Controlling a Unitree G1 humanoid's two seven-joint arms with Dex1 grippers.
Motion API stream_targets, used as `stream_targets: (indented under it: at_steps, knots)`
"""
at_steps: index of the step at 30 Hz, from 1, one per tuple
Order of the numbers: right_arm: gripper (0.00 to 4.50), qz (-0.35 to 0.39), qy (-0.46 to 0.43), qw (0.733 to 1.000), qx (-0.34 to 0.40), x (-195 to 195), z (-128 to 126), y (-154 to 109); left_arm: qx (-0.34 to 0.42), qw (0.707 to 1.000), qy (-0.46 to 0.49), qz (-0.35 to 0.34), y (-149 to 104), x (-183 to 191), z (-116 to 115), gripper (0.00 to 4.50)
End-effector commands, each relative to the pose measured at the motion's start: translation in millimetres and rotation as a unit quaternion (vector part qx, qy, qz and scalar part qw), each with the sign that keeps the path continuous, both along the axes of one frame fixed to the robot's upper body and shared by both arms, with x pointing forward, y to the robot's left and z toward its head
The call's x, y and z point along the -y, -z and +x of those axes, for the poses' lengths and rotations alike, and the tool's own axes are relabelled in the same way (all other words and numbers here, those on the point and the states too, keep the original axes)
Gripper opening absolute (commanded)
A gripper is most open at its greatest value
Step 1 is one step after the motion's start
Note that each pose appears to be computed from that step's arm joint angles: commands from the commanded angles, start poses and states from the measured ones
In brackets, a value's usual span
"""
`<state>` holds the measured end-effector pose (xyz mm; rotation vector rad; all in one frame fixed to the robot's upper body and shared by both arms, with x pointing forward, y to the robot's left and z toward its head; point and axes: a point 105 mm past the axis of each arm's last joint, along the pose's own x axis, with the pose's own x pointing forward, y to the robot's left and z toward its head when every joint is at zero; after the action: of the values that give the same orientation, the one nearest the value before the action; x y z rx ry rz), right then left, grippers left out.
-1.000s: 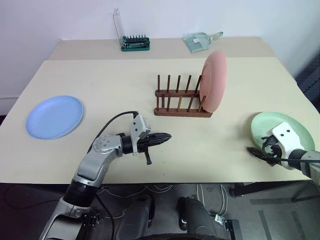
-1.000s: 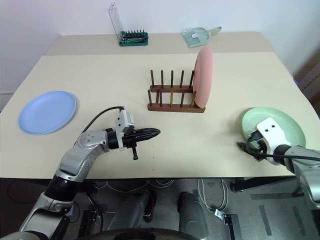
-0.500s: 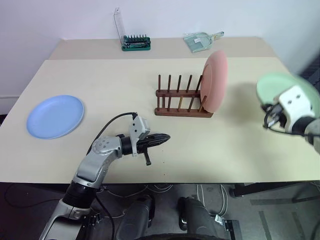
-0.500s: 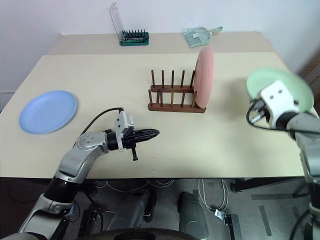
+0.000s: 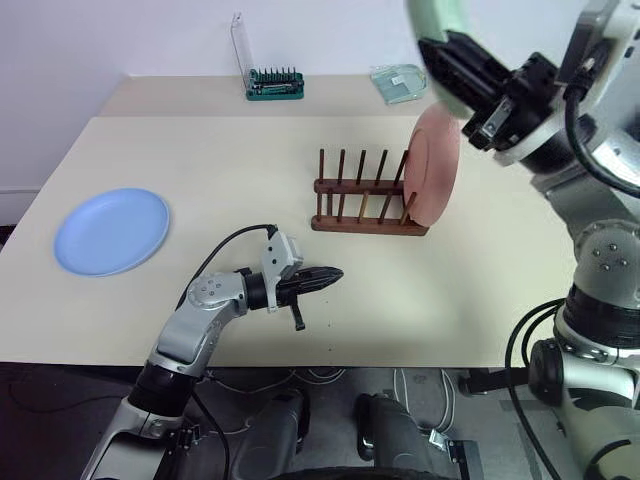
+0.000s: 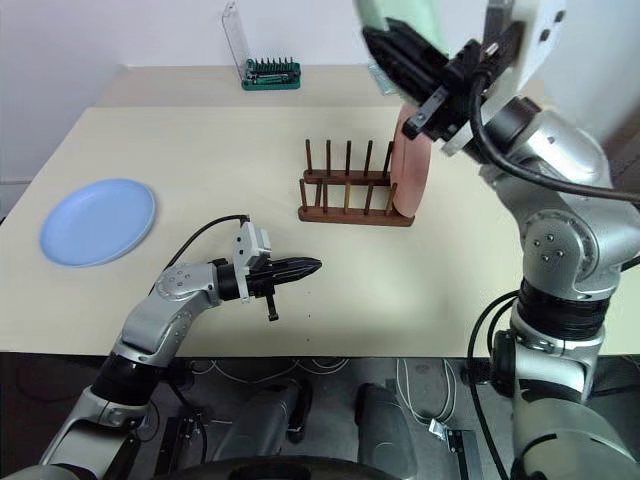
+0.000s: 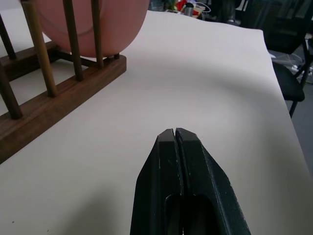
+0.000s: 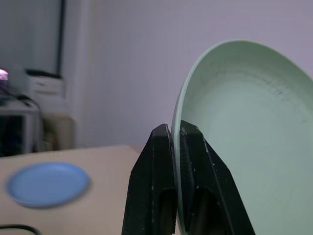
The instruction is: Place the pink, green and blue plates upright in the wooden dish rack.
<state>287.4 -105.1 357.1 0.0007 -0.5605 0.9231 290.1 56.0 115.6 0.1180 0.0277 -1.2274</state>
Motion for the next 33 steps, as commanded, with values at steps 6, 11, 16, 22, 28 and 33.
stream_targets:
  at_steps: [6, 11, 16, 22, 28, 33]
  knots:
    - [0.03, 0.162, -0.063, 0.965, -0.199, -24, 17, 31, 0.025, 0.999, -0.039, -0.018, -15, -24, 5, 0.0]
    - [0.03, 0.222, -0.077, 0.938, -0.255, -18, 27, 34, 0.025, 0.999, -0.042, -0.017, -14, -26, 5, 0.0]
    - [0.03, 0.227, -0.072, 0.932, -0.272, -19, 32, 38, 0.025, 0.999, -0.041, -0.018, -14, -25, 5, 0.0]
    - [0.03, 0.265, -0.065, 0.907, -0.322, -18, 49, 46, 0.026, 0.999, -0.04, -0.017, -14, -24, 5, 0.0]
    - [0.03, 0.288, -0.059, 0.889, -0.35, -14, 59, 50, 0.025, 0.999, -0.04, -0.016, -13, -24, 4, 0.0]
    - [0.03, 0.306, -0.039, 0.874, -0.375, -10, 71, 57, 0.025, 0.999, -0.039, -0.016, -13, -23, 5, 0.0]
